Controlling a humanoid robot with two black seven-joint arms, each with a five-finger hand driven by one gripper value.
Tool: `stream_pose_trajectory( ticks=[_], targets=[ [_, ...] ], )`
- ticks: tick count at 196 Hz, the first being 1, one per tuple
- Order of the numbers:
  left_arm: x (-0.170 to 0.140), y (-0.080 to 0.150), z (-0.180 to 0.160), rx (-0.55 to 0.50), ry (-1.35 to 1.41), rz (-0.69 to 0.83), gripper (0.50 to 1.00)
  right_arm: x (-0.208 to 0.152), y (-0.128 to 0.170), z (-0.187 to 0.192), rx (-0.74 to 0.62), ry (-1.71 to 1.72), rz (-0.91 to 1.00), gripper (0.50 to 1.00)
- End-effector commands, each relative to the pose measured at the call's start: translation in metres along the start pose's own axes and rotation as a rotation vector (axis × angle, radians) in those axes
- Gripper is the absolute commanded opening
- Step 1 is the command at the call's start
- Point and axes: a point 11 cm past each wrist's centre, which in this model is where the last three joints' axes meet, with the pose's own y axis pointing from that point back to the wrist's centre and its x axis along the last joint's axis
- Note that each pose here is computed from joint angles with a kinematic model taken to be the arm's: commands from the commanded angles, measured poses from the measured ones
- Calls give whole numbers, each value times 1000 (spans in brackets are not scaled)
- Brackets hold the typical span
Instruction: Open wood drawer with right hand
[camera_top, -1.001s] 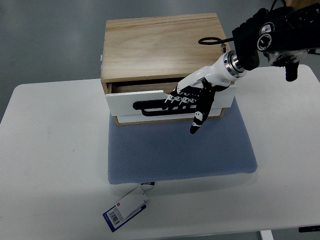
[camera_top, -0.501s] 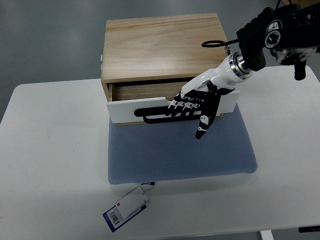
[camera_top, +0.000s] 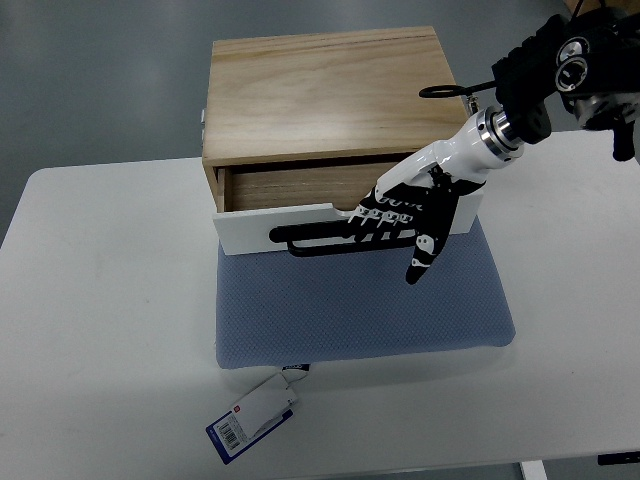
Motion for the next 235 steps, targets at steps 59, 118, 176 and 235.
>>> stream_pose_trajectory(
  ticks=[59,118,176,235],
  targets=[
    [0,0,0,0,0,0,1000,2,17,-14,14,30,10,928],
    [0,0,0,0,1,0,1000,24,69,-42,86,57,153,928],
    [0,0,0,0,0,0,1000,53,140,-51,300,-41,357,928],
    [0,0,0,0,1,0,1000,84,203,7,475,-288,671,928]
  ],
)
